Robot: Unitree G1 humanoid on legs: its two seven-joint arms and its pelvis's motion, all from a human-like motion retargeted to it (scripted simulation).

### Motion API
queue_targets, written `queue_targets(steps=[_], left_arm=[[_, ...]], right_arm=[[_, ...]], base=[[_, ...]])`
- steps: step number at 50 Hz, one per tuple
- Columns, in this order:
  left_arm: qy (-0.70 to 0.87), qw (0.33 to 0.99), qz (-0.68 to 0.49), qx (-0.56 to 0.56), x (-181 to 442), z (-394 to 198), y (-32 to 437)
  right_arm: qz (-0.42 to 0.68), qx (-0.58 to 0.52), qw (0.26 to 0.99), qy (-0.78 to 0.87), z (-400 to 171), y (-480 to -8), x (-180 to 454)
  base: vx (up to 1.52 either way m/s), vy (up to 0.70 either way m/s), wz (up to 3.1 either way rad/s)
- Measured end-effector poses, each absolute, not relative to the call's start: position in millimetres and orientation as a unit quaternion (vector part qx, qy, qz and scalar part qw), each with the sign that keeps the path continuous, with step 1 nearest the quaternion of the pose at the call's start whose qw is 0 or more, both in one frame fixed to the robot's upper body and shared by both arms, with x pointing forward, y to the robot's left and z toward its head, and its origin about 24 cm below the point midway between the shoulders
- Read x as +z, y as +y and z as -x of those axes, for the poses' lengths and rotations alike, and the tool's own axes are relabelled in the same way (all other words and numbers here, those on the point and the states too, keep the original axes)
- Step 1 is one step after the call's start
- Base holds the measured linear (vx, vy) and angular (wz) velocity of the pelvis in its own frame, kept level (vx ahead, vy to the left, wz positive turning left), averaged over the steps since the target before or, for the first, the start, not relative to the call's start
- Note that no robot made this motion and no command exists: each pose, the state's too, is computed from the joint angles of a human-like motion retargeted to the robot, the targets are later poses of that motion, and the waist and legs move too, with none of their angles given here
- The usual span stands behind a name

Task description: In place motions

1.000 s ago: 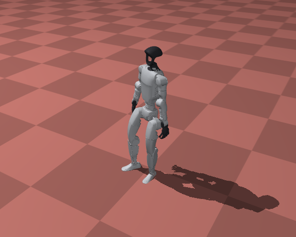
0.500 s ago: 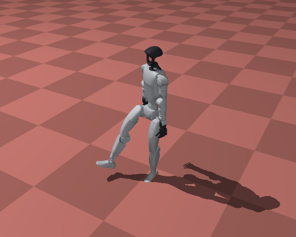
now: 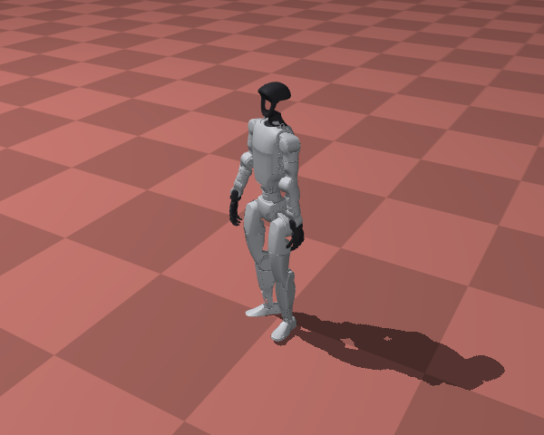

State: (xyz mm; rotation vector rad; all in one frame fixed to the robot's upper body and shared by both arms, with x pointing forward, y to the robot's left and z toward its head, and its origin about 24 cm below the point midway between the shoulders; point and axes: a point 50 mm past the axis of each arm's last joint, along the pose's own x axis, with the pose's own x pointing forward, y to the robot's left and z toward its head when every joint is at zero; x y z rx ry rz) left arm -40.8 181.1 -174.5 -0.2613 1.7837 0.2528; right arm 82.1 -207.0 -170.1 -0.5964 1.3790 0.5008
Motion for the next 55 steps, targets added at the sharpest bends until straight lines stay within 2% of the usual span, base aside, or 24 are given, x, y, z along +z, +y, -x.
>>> queue_targets(steps=[4,13,21,28,36,42,49,55], left_arm=[[0.760,0.640,0.087,0.074,-177,17,179],[0.718,0.695,0.019,0.006,-181,-17,177],[0.746,0.663,0.058,0.035,-179,5,178],[0.760,0.635,0.129,0.055,-178,19,171],[0.756,0.640,0.127,0.058,-178,16,175],[0.749,0.653,0.095,0.061,-178,13,190],[0.712,0.701,-0.001,0.032,-176,-17,216],[0.700,0.711,-0.001,0.068,-175,-15,222]], right_arm=[[0.272,0.223,0.707,0.613,-84,-207,-170],[0.225,0.168,0.672,0.685,-24,-218,-176],[0.227,0.166,0.642,0.714,-2,-217,-176],[0.256,0.187,0.636,0.703,-14,-219,-176],[0.299,0.206,0.661,0.657,-33,-231,-172],[0.293,0.166,0.644,0.687,-18,-252,-168],[0.245,0.045,0.648,0.720,-14,-275,-161],[0.286,0.087,0.667,0.683,-47,-271,-161]], base=[[-0.15,-0.06,0.44],[0.02,-0.02,-0.05],[-0.01,-0.01,-0.10],[-0.11,-0.04,-0.33],[-0.18,-0.12,0.00],[-0.14,-0.09,0.21],[-0.20,0.03,-0.17],[-0.08,-0.09,-0.65]])
